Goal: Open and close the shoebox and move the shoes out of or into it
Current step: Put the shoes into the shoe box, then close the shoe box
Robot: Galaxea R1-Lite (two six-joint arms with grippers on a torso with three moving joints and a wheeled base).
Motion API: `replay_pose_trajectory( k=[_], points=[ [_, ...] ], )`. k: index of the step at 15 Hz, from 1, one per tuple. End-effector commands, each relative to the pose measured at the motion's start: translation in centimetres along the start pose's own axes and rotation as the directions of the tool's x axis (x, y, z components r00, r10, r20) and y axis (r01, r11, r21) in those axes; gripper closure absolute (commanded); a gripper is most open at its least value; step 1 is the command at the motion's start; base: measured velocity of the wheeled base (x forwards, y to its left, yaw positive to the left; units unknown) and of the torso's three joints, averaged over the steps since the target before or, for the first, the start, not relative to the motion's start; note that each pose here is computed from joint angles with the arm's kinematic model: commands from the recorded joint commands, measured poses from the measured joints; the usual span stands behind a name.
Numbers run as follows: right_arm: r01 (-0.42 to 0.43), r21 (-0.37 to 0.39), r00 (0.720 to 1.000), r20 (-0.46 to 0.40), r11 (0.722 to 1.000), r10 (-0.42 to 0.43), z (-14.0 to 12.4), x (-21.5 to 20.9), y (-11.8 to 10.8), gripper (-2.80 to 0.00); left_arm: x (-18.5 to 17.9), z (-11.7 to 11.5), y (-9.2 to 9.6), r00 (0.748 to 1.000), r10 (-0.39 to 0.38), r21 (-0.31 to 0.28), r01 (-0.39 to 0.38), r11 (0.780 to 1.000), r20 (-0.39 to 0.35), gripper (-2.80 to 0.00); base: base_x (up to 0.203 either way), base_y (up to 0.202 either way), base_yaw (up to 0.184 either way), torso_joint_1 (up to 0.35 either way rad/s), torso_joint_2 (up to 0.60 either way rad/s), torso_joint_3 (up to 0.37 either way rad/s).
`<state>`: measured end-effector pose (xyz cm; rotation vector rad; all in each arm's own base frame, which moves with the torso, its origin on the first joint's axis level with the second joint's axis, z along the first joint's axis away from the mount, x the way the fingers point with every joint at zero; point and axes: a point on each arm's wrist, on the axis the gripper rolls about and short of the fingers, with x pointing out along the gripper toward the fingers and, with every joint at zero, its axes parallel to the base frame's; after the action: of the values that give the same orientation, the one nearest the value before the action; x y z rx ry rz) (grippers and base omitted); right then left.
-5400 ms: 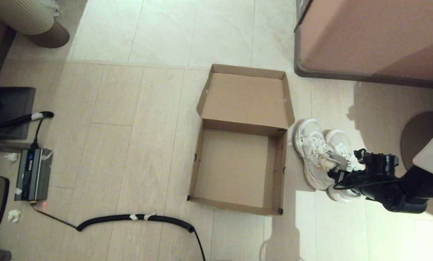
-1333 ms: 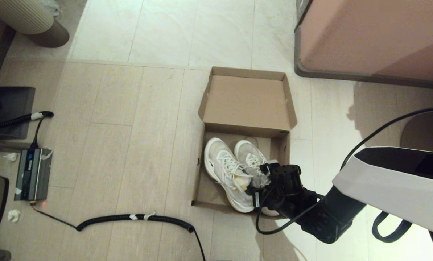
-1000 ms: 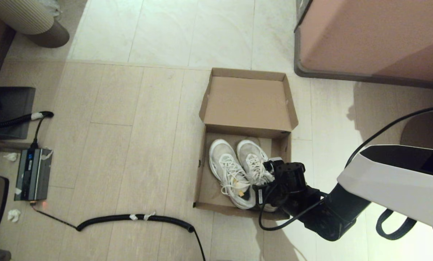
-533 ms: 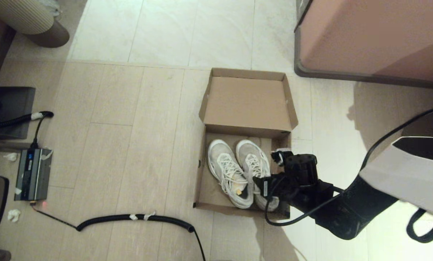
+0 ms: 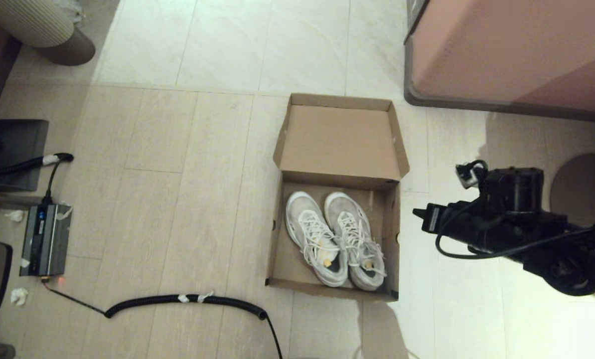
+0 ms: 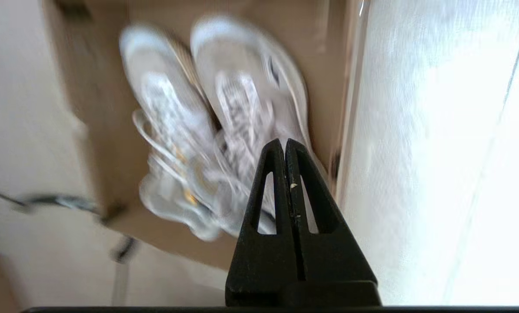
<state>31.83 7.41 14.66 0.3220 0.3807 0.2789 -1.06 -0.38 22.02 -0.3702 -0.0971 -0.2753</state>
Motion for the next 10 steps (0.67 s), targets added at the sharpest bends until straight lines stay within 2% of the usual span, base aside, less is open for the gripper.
replay_pose_trajectory(
  k=[1, 3, 5, 8, 10],
  points=[
    [-0.024, 0.044, 0.999, 0.029, 0.999, 0.023, 3.0, -0.5, -1.2, 0.0, 6.3, 2.3, 0.2, 0.985, 0.005, -0.193, -0.038, 0.98, -0.173, 0.0, 0.0, 0.0, 0.0, 0.0, 0.0, 0.0],
    [-0.097, 0.08, 0.995, -0.017, 0.992, 0.099, 5.6, -0.3, -2.0, 0.0, 13.2, 3.3, 0.9, 0.957, -0.035, -0.334, -0.066, 0.94, -0.289, 0.0, 0.0, 0.0, 0.0, 0.0, 0.0, 0.0],
    [-0.146, 0.107, 0.988, -0.035, 0.983, 0.15, 7.1, 1.8, -2.9, 0.0, 20.5, 2.9, 2.7, 0.93, -0.086, -0.428, -0.081, 0.9, -0.356, 0.0, 0.0, 0.0, 0.0, 0.0, 0.0, 0.0],
    [-0.147, 0.164, 0.988, -0.02, 0.975, 0.152, 8.4, 7.3, -5.6, 0.0, 30.6, -0.2, 7.6, 0.892, -0.18, -0.533, -0.078, 0.842, -0.415, 0.0, 0.0, 0.0, 0.0, 0.0, 0.0, 0.0],
    [-0.126, 0.175, 0.991, -0.022, 0.976, 0.132, 7.9, 11.0, -8.3, 0.0, 35.9, -2.7, 10.9, 0.879, -0.232, -0.572, -0.055, 0.818, -0.416, 0.0, 0.0, 0.0, 0.0, 0.0, 0.0, 0.0]
  ],
)
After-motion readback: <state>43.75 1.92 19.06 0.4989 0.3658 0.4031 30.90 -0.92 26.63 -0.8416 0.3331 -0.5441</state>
